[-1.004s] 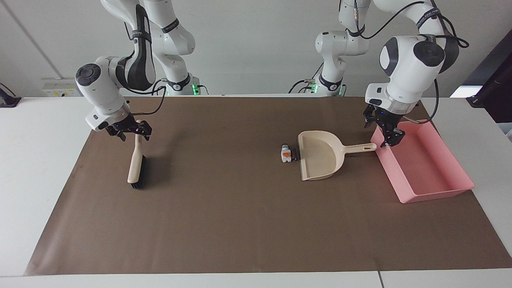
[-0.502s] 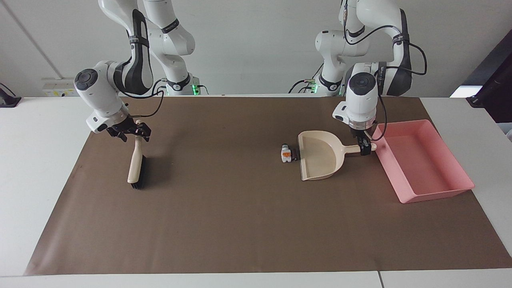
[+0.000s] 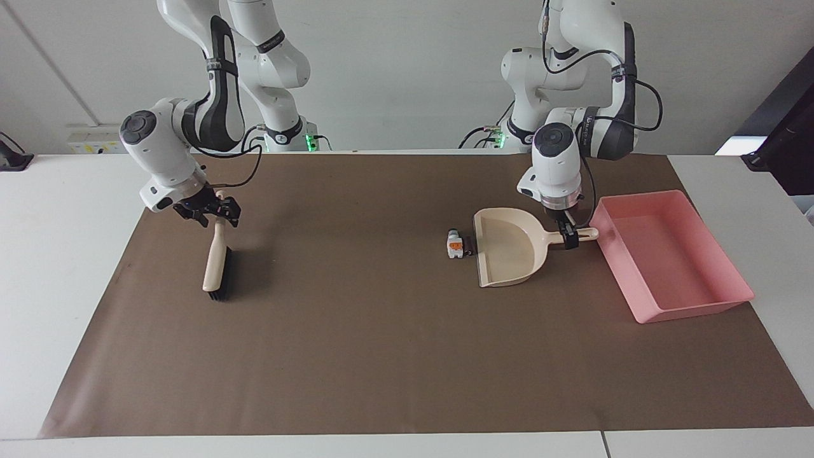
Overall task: Clean e-waste and dump in bin
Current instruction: 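Grasp the cream dustpan handle with the left gripper, then grasp the brush with the right gripper while the left gripper holds the dustpan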
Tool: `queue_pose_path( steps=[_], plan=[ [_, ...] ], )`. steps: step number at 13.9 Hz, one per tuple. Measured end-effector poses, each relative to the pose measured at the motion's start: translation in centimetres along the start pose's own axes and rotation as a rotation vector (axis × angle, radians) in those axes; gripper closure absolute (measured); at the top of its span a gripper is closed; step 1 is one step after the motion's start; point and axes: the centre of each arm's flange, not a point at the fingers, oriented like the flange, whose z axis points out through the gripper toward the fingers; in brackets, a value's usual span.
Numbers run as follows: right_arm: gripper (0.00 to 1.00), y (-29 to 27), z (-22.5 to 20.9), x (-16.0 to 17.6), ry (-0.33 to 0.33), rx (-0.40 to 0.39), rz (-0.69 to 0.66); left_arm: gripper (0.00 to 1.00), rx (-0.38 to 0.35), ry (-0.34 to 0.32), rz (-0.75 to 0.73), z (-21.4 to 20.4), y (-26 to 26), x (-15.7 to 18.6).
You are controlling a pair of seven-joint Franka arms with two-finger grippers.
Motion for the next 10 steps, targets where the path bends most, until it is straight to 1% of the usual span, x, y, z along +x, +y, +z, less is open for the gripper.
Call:
queue_pose_path(
  steps=[1,3,4,5,6,9,10],
  plan=[
    [0.42,0.0,0.0,0.0,0.000,0.000,-0.001,0.12,0.001,0.003,-0.005,0.4,0.2,0.3],
    [0.63,-0.2,0.0,0.0,0.000,0.000,-0.003,0.12,0.001,0.005,-0.015,0.9,0.6,1.0],
    [0.73,-0.2,0.0,0.0,0.000,0.000,-0.004,0.12,-0.002,0.003,-0.016,1.1,0.7,1.2],
    [0.74,-0.3,0.0,0.0,0.000,0.000,-0.006,0.12,-0.003,0.002,-0.016,1.2,0.8,1.4],
    [0.74,-0.3,0.0,0.1,0.001,0.000,-0.007,0.19,-0.002,0.001,-0.017,1.2,0.8,1.4],
    [0.74,-0.5,-0.7,0.6,0.013,-0.002,-0.011,0.55,0.003,-0.003,-0.014,1.2,0.8,1.5],
    [0.74,-0.7,-1.4,1.0,0.014,-0.002,-0.017,0.55,0.003,-0.003,-0.018,1.2,0.8,1.5]
  ],
)
